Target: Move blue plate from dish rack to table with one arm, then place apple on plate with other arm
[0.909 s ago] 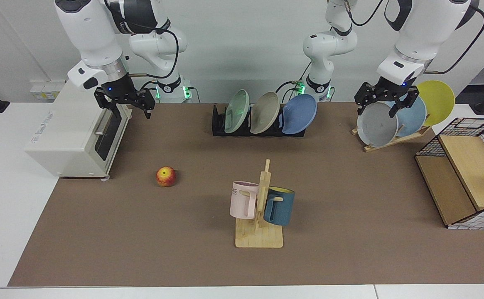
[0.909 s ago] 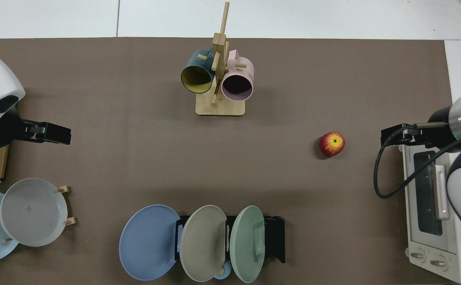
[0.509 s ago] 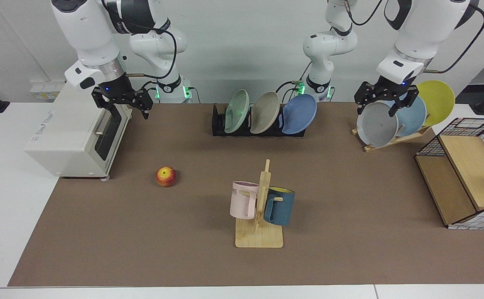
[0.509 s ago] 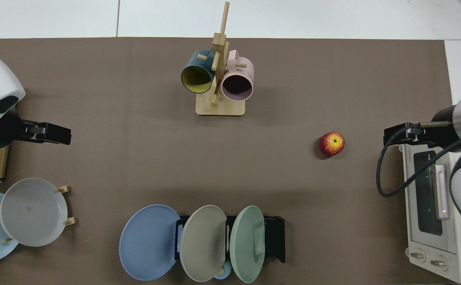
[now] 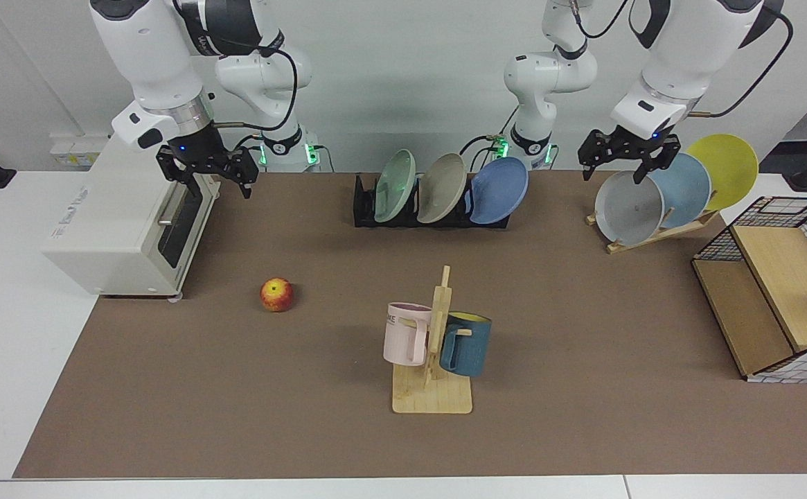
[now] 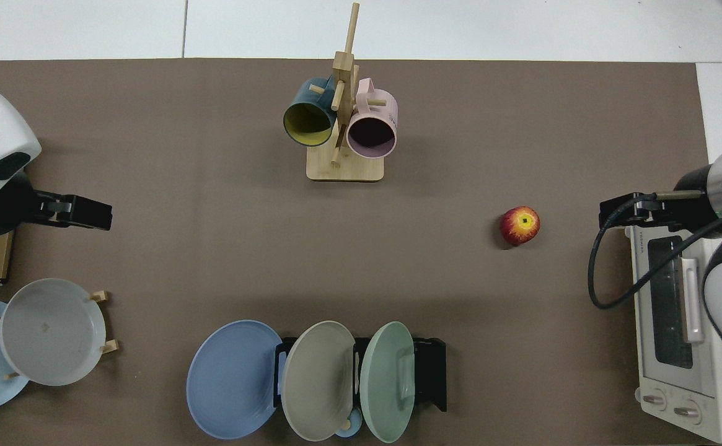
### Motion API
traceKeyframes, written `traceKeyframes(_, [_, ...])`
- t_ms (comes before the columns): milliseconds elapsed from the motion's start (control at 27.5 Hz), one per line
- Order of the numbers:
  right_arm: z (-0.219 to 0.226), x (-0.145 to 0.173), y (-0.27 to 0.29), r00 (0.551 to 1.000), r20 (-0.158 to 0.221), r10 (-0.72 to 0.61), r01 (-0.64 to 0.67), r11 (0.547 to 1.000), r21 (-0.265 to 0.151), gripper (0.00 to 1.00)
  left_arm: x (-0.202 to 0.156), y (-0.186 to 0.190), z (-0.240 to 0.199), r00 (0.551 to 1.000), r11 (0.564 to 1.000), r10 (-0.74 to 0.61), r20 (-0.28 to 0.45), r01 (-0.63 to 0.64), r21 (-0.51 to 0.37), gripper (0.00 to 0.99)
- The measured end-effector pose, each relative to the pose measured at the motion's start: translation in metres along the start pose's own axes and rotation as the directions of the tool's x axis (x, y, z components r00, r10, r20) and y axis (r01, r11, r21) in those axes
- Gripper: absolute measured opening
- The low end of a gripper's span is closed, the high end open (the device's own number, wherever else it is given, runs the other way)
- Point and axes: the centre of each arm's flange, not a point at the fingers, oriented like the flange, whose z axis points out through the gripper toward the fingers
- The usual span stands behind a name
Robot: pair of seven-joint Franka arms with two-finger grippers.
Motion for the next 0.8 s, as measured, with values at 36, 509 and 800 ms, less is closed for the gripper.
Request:
traceKeyframes(36, [0.0,0.0,-0.001,1.0,0.0,-0.014,0.014,1.0,0.0,1.0,-0.006,0.003,0.006,1.0,1.0,0.001,0.001,-0.001,0.001,0.991])
traceKeyframes(509, [0.007,0.013,-0.006,0.995,-0.057,-0.079,0.079,0.997,0.004,1.0,-0.06,0.075,0.153,0.994,0.997,0.053,0.094,-0.048,-0.058,0.987])
traceKeyframes(800, [0.055,0.041,-0.005,0.997,-0.031,-0.07,0.07,0.998,-0.003,1.0,-0.089,0.091,0.216,0.986,0.997,0.078,0.148,-0.073,-0.034,0.987])
